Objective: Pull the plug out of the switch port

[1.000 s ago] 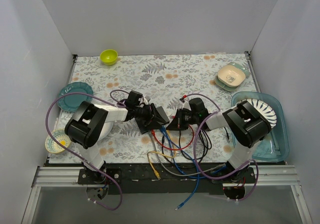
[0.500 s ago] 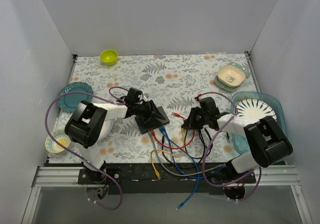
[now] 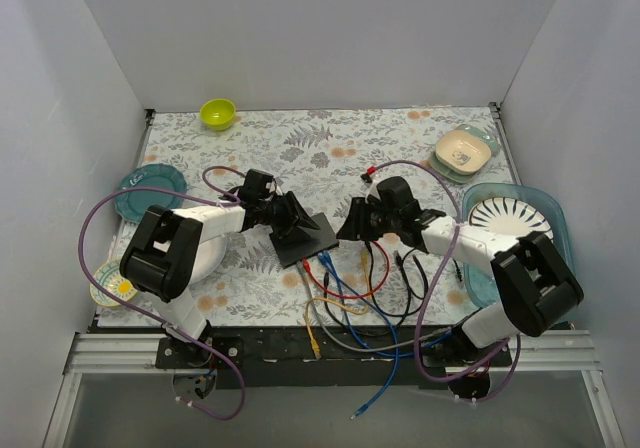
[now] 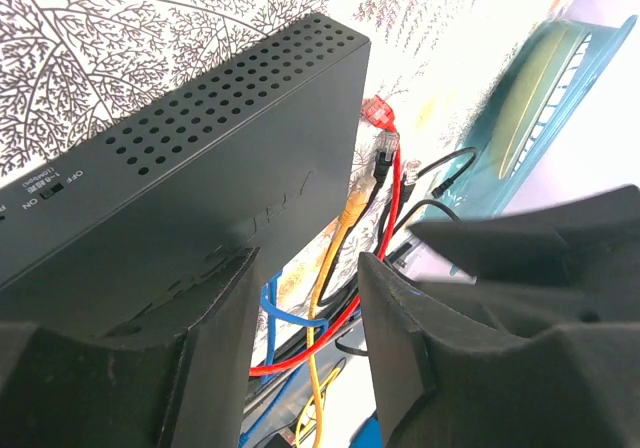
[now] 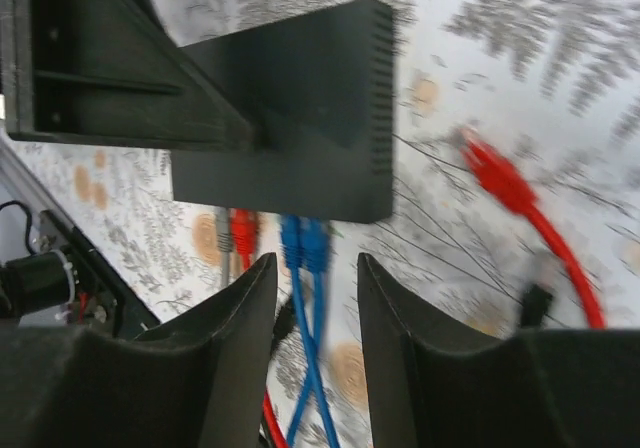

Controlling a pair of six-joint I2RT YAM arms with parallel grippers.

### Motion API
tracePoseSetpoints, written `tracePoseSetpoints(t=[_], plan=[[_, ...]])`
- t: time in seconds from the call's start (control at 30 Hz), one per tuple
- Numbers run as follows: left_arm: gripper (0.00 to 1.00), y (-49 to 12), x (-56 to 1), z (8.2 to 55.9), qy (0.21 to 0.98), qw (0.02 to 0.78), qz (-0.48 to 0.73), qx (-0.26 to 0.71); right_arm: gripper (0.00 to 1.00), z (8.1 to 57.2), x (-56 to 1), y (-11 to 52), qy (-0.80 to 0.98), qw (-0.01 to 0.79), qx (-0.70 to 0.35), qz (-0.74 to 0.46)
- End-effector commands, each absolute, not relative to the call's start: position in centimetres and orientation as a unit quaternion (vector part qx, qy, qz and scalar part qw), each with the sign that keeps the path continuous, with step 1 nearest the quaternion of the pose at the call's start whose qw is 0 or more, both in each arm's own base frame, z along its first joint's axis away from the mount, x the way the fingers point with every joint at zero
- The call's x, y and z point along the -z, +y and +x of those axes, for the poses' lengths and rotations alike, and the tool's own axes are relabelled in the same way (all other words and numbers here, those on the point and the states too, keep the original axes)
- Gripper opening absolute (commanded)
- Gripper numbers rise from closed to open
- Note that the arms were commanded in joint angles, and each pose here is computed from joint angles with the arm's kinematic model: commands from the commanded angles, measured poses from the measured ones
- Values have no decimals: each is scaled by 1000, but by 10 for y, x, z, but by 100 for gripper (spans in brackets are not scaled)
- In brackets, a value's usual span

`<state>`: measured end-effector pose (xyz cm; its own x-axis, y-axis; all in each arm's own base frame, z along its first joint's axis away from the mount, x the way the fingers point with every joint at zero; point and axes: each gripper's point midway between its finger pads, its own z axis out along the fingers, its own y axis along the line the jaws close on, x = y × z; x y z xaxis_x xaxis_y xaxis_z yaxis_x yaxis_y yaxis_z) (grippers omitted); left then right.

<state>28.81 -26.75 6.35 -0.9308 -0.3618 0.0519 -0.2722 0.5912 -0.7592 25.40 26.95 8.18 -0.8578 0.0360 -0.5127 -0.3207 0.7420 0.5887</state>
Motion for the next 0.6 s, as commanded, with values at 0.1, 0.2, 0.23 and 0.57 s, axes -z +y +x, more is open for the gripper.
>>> tracePoseSetpoints(t=[0.1, 0.2, 0.23, 0.57], plan=[[43, -266, -69, 289, 889, 61, -175, 418, 40, 226, -51, 312, 888, 157, -420, -104], [43, -264, -68, 288, 891, 62, -174, 415, 40, 219, -40, 312, 890, 139, -424, -98], [43, -264, -67, 286, 891, 61, -174, 414, 40, 219, -37, 312, 890, 137, -424, -98], [43, -256, -57, 272, 898, 48, -182, 397, 42, 226, -27, 325, 883, 120, -448, -63]])
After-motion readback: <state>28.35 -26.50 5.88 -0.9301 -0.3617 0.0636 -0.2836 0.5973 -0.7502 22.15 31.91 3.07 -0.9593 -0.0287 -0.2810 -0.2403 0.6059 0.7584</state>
